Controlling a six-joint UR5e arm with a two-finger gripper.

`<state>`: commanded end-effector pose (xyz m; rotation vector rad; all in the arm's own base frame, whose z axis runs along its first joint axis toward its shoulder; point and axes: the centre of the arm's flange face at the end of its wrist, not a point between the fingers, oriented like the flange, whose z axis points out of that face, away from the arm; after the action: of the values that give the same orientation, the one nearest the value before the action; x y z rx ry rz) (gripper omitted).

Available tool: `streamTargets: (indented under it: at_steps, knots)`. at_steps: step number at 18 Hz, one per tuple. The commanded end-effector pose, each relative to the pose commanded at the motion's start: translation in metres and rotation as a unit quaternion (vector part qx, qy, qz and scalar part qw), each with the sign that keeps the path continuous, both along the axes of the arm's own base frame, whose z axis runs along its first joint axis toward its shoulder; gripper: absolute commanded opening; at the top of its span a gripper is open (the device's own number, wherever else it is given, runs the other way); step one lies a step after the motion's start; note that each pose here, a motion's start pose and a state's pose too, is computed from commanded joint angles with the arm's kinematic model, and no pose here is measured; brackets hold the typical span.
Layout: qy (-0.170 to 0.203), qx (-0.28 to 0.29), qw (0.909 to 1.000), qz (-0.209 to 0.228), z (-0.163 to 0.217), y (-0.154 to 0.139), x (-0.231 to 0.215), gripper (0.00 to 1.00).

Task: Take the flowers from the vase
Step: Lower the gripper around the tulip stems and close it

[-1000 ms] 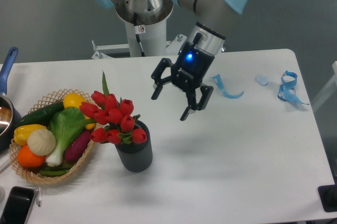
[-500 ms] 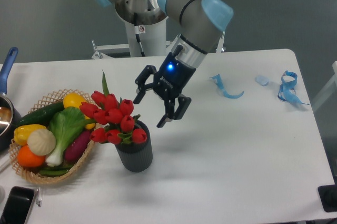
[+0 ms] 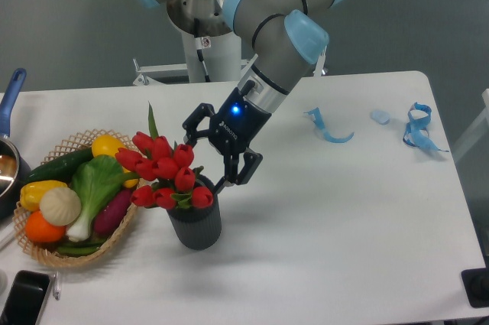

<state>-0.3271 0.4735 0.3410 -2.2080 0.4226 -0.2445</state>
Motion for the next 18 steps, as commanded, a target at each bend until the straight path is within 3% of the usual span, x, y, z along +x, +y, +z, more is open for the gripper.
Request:
streamTargets:
  at_steps: [12,16,17,18]
  knots:
    - [-0.002,-0.004,0.9999,-0.014,-0.011,0.014,0.010,0.98]
    - [-0.001,-0.005,0.9999,-0.015,-0.011,0.014,0.010,0.75]
    - [-0.001,-0.005,0.9999,-0.015,-0.012,0.014,0.011,0.59]
    - [-0.001,-0.005,0.9999,-0.015,-0.011,0.014,0.011,0.53]
